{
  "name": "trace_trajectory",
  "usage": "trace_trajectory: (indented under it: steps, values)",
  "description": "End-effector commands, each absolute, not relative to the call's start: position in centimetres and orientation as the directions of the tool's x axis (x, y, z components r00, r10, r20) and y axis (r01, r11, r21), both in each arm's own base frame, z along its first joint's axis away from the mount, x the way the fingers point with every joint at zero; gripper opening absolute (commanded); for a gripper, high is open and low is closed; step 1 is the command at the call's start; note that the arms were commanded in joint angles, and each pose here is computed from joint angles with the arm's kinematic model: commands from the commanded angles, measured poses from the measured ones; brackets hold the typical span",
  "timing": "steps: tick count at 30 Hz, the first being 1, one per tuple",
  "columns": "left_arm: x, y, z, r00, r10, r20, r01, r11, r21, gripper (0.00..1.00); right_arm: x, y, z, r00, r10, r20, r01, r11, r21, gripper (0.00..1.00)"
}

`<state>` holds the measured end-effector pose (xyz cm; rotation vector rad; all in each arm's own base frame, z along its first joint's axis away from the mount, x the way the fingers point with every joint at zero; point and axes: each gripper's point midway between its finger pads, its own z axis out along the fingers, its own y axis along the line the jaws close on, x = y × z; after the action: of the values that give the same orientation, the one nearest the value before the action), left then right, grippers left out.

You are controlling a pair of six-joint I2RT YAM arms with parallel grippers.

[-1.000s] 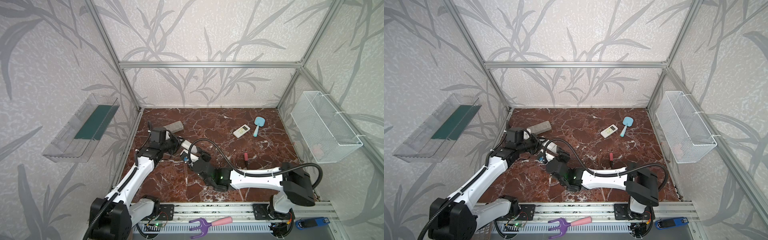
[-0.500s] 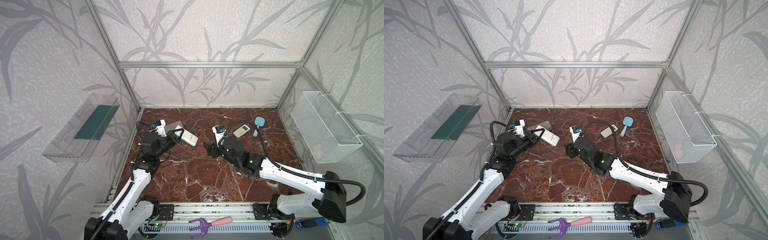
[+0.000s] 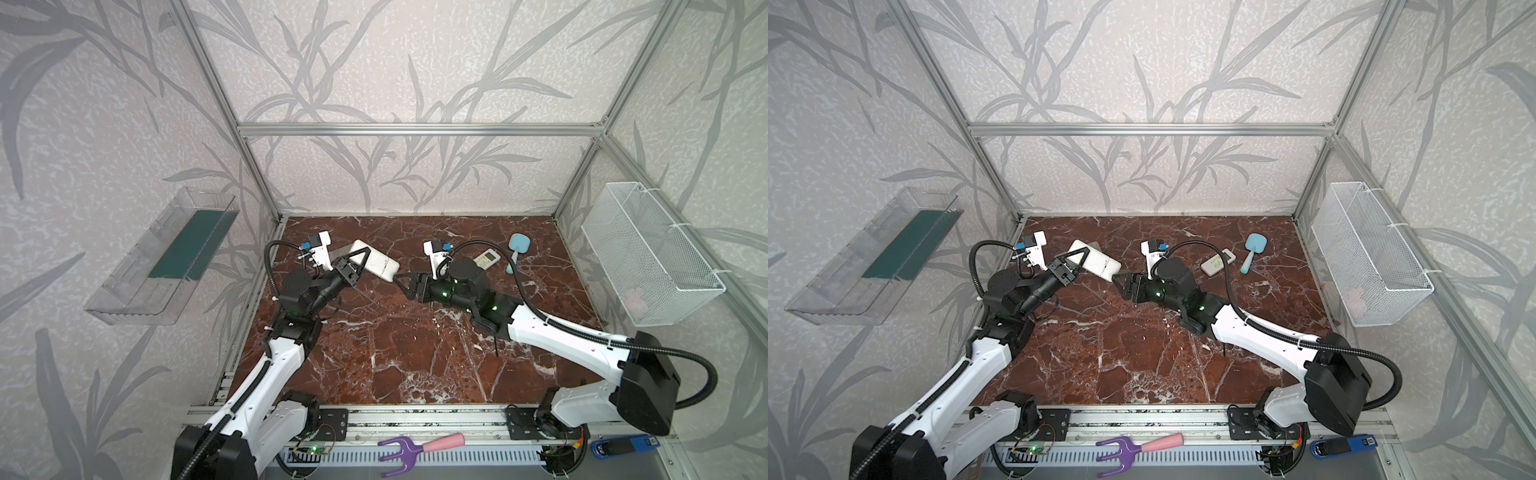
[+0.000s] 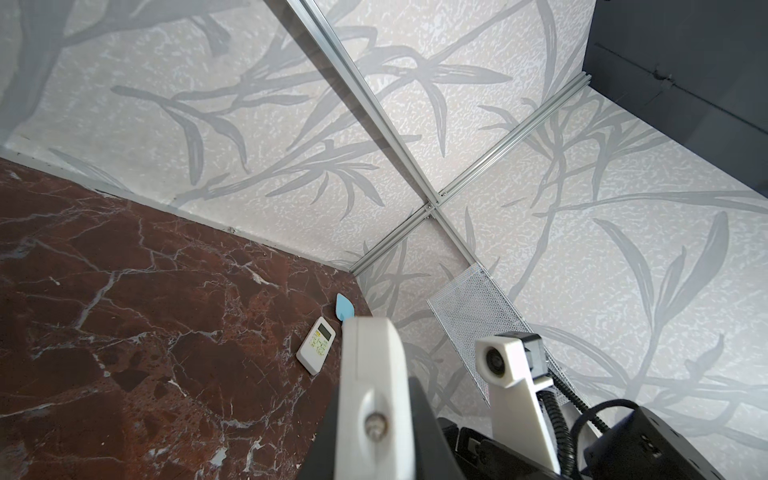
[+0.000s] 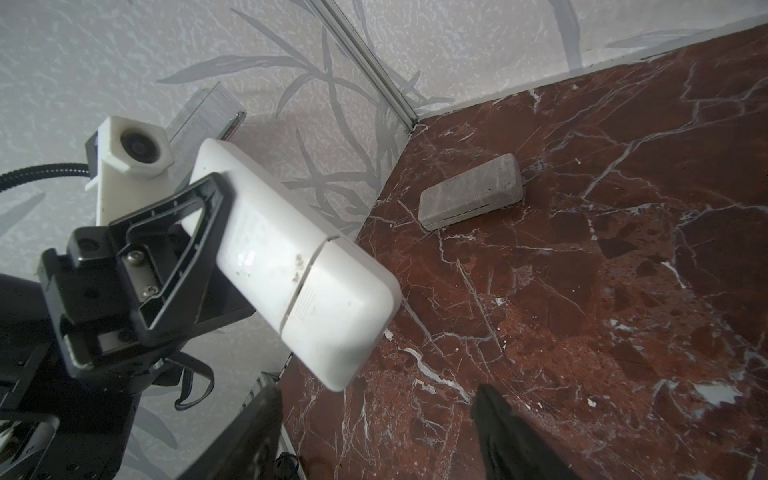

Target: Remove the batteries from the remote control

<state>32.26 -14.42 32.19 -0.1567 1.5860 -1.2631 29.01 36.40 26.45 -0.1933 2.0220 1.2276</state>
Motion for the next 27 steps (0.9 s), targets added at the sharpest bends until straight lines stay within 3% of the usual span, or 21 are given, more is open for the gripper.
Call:
trace_trajectory:
  steps: [1,12,16,27]
  values:
    - [32.0,-14.5,33.7,-0.430,-0.673,-0.602,0.506,0.372,-0.778,0.00,29.7,37.8,30.1,-0.721,0.293,-0.627,-0.510,0.388,0.768,0.73]
    - [32.9,-14.9,33.7,-0.458,-0.680,-0.573,0.501,0.335,-0.798,0.00,31.2,39.7,28.3,-0.782,0.311,-0.540,-0.444,0.329,0.833,0.63]
    - [33.2,-15.0,33.3,-0.459,-0.665,-0.589,0.496,0.358,-0.791,0.00,31.3,39.4,26.8,-0.797,0.318,-0.513,-0.402,0.354,0.844,0.57]
    - [32.7,-15.2,33.2,-0.452,-0.609,-0.652,0.505,0.428,-0.750,0.00,31.4,39.5,25.6,-0.824,0.319,-0.467,-0.352,0.357,0.865,0.28]
